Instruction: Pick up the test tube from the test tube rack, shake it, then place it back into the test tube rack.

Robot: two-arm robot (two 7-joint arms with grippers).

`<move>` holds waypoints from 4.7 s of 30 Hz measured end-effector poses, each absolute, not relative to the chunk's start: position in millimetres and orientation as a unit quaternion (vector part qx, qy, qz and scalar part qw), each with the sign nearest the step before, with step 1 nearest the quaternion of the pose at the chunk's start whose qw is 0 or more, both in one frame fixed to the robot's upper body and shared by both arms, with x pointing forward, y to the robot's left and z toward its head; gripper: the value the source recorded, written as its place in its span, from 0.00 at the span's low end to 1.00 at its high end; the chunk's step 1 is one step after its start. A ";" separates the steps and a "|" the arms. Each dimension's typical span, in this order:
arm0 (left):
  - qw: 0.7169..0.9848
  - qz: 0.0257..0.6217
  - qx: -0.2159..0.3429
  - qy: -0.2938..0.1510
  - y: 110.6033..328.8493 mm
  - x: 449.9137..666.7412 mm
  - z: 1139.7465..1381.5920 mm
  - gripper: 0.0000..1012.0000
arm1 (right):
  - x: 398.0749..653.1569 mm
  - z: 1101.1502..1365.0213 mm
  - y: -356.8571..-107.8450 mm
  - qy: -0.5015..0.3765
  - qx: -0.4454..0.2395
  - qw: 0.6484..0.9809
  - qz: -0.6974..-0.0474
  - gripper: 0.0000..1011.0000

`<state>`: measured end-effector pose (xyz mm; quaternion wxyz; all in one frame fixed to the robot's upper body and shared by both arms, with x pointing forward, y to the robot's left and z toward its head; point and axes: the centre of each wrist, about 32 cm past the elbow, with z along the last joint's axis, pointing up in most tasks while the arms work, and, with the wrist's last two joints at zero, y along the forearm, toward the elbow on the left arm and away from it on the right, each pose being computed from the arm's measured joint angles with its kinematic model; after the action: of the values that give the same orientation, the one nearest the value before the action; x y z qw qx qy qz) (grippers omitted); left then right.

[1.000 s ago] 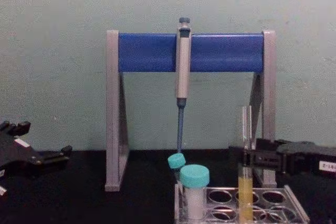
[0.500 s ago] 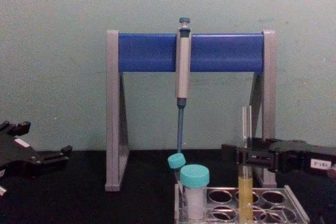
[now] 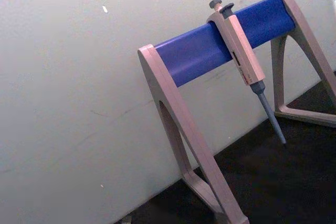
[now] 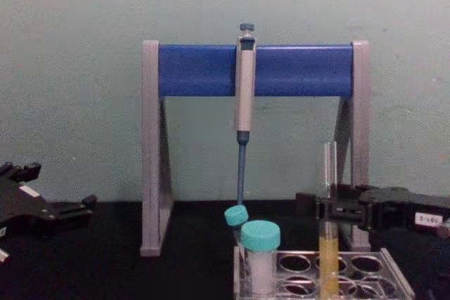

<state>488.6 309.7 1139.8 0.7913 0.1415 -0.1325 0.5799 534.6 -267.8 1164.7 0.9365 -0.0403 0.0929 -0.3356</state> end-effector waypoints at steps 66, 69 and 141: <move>0.791 0.580 0.141 -0.132 309.7 488.6 1139.8 1.00 | 512.3 1168.0 -270.5 0.016 -0.017 0.940 -0.340 0.22; 0.791 0.580 0.141 -0.132 309.7 488.6 1139.8 1.00 | 508.2 1171.4 -271.0 0.002 -0.012 0.939 -0.343 0.22; 0.791 0.580 0.142 -0.132 309.7 488.6 1139.8 1.00 | 493.1 1193.2 -258.2 -0.042 0.047 0.941 -0.333 0.22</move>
<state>488.6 309.7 1139.8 0.7913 0.1415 -0.1324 0.5799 493.1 -258.2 1193.2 0.9409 0.0470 -0.0421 -0.3327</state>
